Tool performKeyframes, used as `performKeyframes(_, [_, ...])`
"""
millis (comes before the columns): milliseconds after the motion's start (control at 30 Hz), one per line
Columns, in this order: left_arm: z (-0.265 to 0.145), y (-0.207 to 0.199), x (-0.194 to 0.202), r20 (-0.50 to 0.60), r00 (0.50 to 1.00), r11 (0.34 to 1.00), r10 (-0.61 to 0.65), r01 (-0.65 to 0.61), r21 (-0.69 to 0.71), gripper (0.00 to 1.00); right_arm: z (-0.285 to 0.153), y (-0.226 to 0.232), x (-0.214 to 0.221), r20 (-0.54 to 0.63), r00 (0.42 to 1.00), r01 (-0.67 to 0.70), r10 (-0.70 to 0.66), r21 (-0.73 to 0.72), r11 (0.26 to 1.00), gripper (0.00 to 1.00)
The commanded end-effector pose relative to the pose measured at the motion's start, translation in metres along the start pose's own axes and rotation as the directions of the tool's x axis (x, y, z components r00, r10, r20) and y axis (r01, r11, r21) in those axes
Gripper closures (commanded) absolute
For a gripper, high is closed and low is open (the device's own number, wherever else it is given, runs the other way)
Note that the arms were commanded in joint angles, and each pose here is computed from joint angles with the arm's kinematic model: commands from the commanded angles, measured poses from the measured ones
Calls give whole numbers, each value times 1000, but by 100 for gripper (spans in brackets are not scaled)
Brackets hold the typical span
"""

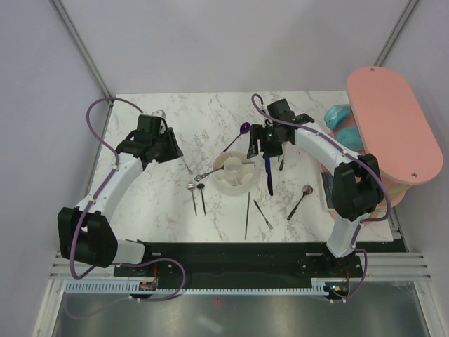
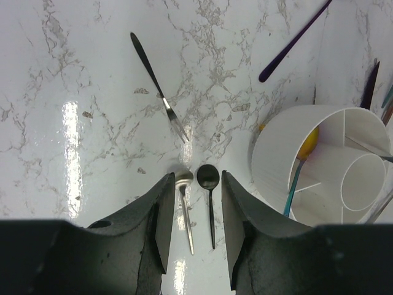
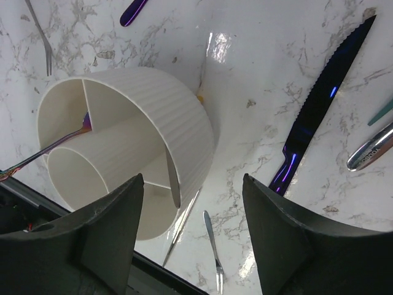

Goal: Sort the eating utensils into containers
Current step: Pick up the fork from the storage box.

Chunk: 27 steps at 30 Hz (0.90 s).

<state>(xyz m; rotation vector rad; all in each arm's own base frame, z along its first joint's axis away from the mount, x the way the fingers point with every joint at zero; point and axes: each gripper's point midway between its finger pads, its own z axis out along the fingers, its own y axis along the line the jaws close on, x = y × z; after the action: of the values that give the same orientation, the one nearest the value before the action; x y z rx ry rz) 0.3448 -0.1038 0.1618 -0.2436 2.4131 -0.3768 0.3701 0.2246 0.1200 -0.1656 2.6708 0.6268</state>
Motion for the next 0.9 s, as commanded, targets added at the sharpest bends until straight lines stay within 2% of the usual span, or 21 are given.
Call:
performKeyframes(0, [-3, -5, -4, 18, 999, 999, -36, 36, 26, 57, -8, 14, -1, 1, 1000, 5, -5, -55, 998, 28])
performKeyframes(167, [-1, -3, 3, 0, 999, 999, -40, 40, 25, 57, -5, 5, 11, -17, 1000, 2, -2, -21, 1000, 32])
performKeyframes(267, [-2, -8, 3, -1, 1000, 998, -27, 27, 57, 63, -2, 8, 14, -34, 999, 1, -3, -40, 999, 42])
performKeyframes(367, [-1, -10, 0, 8, 1000, 998, -22, 21, 63, 63, -1, 11, 14, -36, 999, 4, -5, -46, 999, 47])
performKeyframes(667, [3, -8, 0, 1, 1000, 998, -11, 11, 56, 62, 5, 16, 19, -62, 998, 3, -6, -58, 998, 49])
performKeyframes(867, [5, -5, 4, -7, 1000, 999, -6, 6, 45, 62, 5, 20, 15, -43, 999, 8, -10, -52, 999, 57])
